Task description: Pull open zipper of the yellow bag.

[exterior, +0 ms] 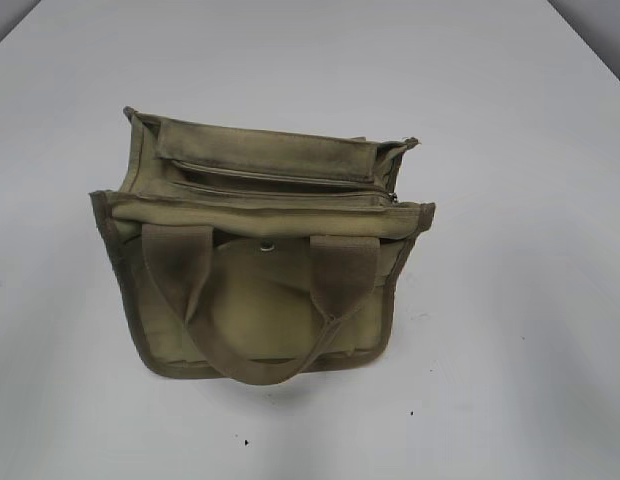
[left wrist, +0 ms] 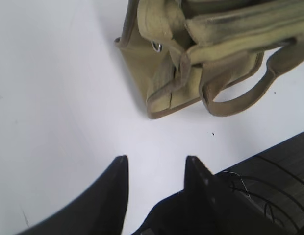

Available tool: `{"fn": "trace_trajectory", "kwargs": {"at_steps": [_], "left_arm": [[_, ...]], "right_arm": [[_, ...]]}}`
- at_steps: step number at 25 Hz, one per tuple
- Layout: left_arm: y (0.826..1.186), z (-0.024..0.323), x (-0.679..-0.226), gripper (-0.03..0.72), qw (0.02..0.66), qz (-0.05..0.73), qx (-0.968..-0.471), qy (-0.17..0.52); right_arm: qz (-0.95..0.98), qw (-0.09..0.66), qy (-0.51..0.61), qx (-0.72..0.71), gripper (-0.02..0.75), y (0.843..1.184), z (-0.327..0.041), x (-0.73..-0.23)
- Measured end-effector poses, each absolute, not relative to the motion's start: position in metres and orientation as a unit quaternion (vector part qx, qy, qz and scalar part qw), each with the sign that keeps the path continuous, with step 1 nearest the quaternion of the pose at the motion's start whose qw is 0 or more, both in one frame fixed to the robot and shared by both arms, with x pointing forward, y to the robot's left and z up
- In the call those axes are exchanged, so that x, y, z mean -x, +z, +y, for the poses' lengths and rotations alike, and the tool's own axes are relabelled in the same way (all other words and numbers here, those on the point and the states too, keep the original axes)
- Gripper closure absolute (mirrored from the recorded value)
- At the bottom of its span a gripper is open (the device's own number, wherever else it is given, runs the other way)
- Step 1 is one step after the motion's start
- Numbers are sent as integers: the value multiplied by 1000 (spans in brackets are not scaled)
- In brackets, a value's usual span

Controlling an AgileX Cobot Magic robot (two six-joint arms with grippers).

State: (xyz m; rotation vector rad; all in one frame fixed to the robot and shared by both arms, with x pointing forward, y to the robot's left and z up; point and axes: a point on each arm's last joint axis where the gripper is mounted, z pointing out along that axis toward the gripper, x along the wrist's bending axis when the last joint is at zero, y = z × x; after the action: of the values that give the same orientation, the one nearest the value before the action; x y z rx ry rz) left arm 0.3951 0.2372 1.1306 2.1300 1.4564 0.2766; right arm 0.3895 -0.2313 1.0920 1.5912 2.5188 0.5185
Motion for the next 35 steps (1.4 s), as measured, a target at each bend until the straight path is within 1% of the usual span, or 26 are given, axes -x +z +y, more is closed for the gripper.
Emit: {"fn": "trace_trajectory", "kwargs": {"at_steps": [5, 7, 12, 15, 18, 20, 23, 35], "left_arm": [[1113, 259, -330, 389, 306, 529, -778, 145], [1103, 266, -313, 389, 312, 525, -775, 161], [1089, 283, -268, 389, 364, 503, -752, 223], [1082, 289, -250, 389, 390, 491, -738, 250], [1071, 293, -240, 389, 403, 485, -730, 265], [1064, 294, -237, 389, 410, 482, -726, 270], [1058, 293, -238, 389, 415, 480, -722, 275], [1057, 293, -239, 389, 417, 479, -721, 277]], "right_arm": [[823, 95, 217, -517, 310, 1090, -251, -338], [824, 108, 230, -507, 310, 1086, -257, -322], [826, 153, 272, -470, 310, 1075, -270, -288], [819, 185, 302, -452, 310, 1064, -275, -274], [816, 202, 316, -440, 310, 1047, -278, -268], [815, 209, 321, -435, 310, 1043, -279, -265], [813, 215, 326, -431, 310, 1043, -279, -265], [813, 215, 329, -430, 310, 1044, -278, -265]]}}
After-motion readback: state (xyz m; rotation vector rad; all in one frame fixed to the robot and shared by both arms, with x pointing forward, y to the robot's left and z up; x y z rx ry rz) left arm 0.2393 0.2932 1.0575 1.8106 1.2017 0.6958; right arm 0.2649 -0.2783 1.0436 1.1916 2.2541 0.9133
